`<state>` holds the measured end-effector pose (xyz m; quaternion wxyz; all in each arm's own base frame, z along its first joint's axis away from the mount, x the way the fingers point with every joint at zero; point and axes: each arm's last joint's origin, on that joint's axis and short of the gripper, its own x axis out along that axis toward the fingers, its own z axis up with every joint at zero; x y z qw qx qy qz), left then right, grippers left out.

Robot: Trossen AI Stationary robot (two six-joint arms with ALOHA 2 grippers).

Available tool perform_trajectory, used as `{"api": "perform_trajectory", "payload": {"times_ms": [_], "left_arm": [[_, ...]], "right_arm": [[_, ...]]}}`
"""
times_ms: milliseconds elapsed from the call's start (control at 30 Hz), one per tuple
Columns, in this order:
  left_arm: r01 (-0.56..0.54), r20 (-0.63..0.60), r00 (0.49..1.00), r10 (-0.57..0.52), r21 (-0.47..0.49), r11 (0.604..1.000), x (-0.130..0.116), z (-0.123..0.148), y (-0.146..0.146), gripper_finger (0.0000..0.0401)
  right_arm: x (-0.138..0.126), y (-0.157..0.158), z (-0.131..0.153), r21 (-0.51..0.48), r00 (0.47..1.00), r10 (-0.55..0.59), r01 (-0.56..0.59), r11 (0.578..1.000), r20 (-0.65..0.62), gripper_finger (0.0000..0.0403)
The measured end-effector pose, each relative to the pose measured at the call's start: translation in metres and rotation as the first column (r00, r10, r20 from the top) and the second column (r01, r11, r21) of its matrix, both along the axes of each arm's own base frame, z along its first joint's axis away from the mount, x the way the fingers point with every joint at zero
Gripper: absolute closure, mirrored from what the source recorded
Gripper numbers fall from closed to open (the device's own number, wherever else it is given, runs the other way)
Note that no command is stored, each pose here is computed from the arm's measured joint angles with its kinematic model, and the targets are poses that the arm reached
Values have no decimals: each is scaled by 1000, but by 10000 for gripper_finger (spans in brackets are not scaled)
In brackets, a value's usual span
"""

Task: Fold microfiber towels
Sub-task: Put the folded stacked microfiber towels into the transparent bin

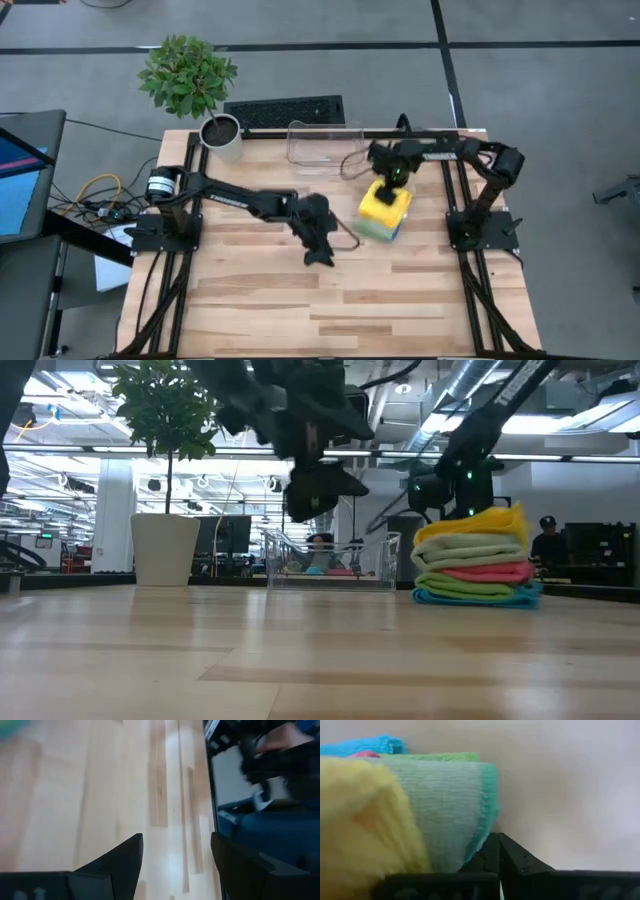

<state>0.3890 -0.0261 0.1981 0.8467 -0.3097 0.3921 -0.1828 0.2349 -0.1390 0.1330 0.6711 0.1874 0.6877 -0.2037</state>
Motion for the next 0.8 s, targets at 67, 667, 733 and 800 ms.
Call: {"api": "perform_trajectory", "payload": {"times_ms": [67, 667, 733, 800], "left_arm": [[-3, -17, 1000, 3, 23, 1000, -2, -1, -18, 175], [-220, 103, 972, 212, 70, 973, -45, 33, -155, 175], [-311, 171, 941, 292, 95, 946, -57, 44, -168, 175], [-406, 259, 894, 367, 117, 906, -66, 50, -180, 175]], "right_arm": [[5, 18, 8, 45, 999, 10, -12, 999, 42, 383], [8, 147, 70, -126, 981, 42, -18, 992, 189, 368], [-2, 156, 82, -106, 975, 44, -21, 994, 220, 364], [-14, 164, 94, -93, 970, 51, -29, 995, 239, 360]]}}
